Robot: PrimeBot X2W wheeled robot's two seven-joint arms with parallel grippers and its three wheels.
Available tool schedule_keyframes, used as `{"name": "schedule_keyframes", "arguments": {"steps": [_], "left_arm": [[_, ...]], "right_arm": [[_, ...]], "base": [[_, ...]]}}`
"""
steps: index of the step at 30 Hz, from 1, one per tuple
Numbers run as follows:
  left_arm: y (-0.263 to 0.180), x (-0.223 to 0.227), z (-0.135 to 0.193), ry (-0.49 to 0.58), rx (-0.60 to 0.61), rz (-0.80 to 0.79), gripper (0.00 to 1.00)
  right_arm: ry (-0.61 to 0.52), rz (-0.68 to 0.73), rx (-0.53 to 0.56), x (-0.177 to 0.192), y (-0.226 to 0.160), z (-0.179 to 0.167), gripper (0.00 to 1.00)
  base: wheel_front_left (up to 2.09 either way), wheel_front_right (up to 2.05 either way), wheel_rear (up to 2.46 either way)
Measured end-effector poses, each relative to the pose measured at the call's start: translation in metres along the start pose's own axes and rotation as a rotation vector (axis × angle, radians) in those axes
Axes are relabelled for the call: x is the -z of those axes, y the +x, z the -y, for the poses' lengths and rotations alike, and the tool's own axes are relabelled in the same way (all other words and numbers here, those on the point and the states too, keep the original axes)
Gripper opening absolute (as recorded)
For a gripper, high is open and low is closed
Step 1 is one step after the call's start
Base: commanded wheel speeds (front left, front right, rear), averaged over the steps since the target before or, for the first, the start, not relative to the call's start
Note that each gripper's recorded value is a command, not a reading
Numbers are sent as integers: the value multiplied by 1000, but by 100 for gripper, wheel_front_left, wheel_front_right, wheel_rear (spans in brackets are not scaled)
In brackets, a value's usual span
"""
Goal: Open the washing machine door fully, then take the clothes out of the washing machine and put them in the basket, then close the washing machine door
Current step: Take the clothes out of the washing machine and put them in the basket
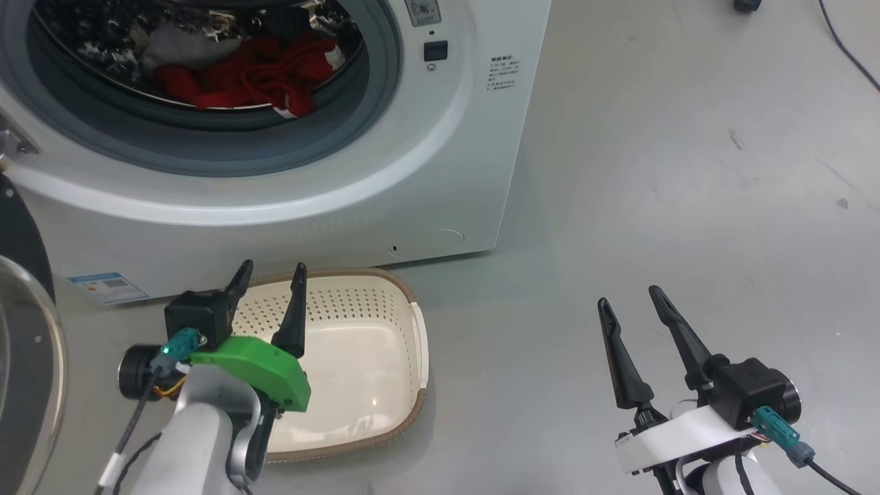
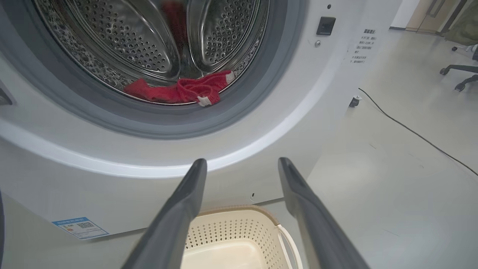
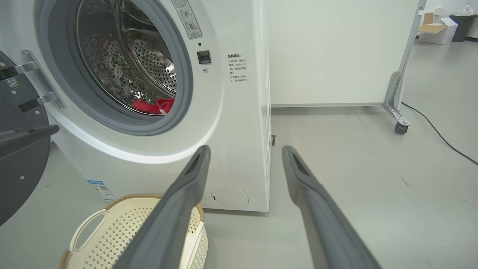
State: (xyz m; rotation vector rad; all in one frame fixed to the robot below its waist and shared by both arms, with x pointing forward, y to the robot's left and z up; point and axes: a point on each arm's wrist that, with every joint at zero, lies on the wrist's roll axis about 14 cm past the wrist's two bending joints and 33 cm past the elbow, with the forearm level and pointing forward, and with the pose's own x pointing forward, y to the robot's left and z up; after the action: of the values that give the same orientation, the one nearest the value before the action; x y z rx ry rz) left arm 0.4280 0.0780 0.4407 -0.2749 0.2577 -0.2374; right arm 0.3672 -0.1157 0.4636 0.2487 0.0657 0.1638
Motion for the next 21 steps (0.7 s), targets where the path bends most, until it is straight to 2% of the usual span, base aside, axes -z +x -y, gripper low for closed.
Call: {"name": "schedule_keyframes", "arguments": {"steps": [10,21], "left_arm": [[68,8,5,-60,70,-113,100],[152,-3,-13,-20,118,-203,100]], "right_arm": [[1,-24,24,11,24,16,100],[40,-65,41,33,53,32,100]], "base": [[0,0,0],[0,0,0]]}}
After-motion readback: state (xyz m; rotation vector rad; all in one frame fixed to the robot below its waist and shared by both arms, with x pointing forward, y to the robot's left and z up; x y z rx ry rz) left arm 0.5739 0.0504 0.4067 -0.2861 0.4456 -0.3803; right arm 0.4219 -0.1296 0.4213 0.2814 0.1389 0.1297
